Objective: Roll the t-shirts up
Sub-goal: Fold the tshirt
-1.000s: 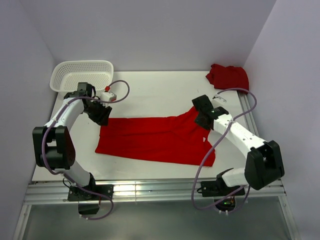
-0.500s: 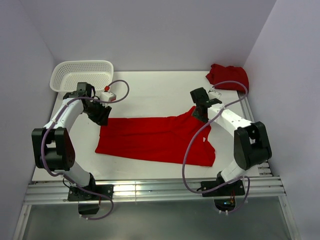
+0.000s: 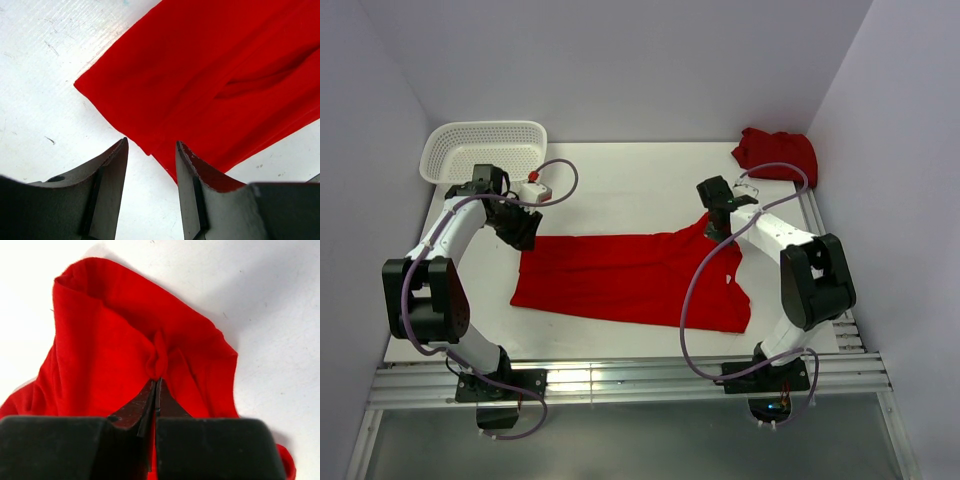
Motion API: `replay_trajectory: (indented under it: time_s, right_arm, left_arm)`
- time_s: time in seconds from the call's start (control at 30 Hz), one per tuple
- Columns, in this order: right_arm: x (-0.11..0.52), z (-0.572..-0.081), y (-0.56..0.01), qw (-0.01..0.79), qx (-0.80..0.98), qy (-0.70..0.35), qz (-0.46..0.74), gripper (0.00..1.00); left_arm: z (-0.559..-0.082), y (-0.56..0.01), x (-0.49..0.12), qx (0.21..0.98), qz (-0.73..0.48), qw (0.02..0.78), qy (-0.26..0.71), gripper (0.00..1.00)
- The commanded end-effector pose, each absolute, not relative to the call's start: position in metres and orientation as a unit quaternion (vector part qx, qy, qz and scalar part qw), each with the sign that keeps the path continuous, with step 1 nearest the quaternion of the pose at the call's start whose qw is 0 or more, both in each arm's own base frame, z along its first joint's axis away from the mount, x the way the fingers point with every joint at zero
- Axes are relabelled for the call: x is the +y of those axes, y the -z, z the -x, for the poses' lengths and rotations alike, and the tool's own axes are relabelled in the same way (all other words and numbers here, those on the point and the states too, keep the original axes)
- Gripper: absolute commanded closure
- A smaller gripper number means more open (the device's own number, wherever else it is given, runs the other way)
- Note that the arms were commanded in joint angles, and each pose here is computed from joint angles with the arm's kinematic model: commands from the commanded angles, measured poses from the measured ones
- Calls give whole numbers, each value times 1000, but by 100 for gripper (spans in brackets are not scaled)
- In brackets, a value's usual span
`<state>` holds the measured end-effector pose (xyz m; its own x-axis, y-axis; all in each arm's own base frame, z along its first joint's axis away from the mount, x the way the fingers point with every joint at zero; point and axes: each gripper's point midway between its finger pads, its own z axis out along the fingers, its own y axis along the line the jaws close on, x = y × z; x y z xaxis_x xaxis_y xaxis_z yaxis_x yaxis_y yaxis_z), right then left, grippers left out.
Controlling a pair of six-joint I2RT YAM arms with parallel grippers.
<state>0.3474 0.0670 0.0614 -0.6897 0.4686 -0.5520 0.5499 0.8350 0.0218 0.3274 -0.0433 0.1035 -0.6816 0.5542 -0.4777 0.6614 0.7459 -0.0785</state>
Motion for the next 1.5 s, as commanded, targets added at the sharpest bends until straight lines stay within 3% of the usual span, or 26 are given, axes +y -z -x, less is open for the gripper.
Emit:
replay_trajectory:
  time_s: [0.0,0.5,0.97,1.0,1.1,1.13,1.23,1.4,1.47]
  right_arm:
    - [63,-354,-85,302,907,73,-284,100]
    - [73,-294,-123,308,903,51,-295,100]
    - [64,-272,-73,246,916,123,-293,98]
    - [65,-274,-71,241,917,126,-293,97]
    - [65,-275,-72,245,915,129,-294,77]
    - [64,-276,-76,251,912,131,-296,66]
    - [66,-276,-91,272,907,126,-295,54]
    - [77,-267,-112,296,905,110,-285,52]
    - [88,-260,-114,299,909,95,-274,58]
  left_arm:
    - [-327,-120,-44,900,-344,240,118,52]
    - [-327,-114,-49,894,-356,234,136,53]
    - [-324,-108,-49,894,-362,224,139,54]
    - [-325,-107,-48,895,-362,222,137,54]
    - [-325,-106,-47,896,-361,222,135,54]
    - [-324,-106,-46,896,-361,222,133,54]
    - [-324,-106,-47,897,-360,221,134,54]
    - [-325,-107,-45,898,-357,221,130,54]
    - [-326,-107,-45,898,-356,223,129,54]
